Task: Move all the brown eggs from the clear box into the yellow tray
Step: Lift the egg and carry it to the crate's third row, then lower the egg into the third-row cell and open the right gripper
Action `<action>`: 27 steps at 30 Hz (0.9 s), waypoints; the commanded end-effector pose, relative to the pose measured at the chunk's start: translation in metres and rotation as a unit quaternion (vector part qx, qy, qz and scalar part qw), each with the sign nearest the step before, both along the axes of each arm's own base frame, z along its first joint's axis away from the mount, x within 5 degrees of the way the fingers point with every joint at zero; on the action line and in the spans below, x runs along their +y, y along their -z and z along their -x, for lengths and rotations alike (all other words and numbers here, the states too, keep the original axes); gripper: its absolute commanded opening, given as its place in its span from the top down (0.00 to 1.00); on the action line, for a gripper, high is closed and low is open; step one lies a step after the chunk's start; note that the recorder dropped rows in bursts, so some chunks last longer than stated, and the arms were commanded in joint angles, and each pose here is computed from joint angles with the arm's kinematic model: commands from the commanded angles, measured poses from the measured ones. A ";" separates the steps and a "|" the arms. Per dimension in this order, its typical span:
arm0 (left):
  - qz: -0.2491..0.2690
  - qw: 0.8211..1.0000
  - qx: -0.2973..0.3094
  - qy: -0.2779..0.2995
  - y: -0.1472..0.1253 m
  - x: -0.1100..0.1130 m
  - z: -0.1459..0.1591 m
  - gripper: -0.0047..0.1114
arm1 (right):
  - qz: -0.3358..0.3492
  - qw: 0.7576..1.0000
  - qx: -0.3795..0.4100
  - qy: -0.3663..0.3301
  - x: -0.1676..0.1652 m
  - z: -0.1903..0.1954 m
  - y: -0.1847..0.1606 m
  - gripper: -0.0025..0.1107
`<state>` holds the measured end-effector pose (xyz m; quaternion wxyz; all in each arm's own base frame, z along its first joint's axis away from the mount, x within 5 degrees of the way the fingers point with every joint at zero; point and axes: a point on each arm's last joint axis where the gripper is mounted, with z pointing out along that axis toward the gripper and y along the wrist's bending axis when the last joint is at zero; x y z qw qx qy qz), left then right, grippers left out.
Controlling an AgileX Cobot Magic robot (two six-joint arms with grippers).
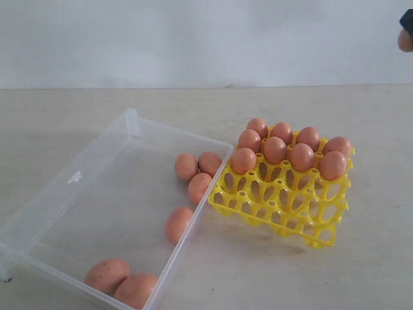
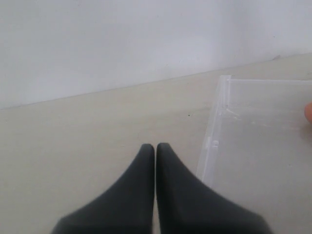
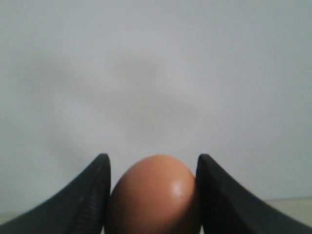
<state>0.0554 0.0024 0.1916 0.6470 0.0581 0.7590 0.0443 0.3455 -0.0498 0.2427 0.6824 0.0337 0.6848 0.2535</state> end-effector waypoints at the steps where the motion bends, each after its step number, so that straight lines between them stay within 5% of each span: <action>1: 0.005 1.000 -0.001 0.001 0.001 0.000 0.000 0.95 | 0.032 0.978 0.002 -0.206 0.024 0.012 0.007 0.98; 4: 0.005 1.000 -0.001 0.001 0.001 0.000 0.000 0.95 | 0.098 0.928 0.072 -0.351 0.066 0.021 0.039 0.98; 9: 0.005 1.000 -0.001 0.001 0.001 0.000 0.000 0.95 | 0.224 0.912 0.158 -0.304 0.120 0.003 0.091 0.98; 13: 0.005 1.000 -0.001 0.001 0.001 0.000 0.000 0.95 | 0.295 0.881 0.112 -0.353 0.156 0.008 0.107 0.98; 17: 0.005 1.000 -0.001 0.001 0.001 0.000 0.000 0.95 | 0.271 0.901 0.116 -0.317 0.156 0.003 0.107 0.98; 27: 0.005 1.000 -0.001 0.001 0.001 0.000 0.000 0.95 | 0.271 0.895 0.128 -0.331 0.157 0.005 0.108 0.90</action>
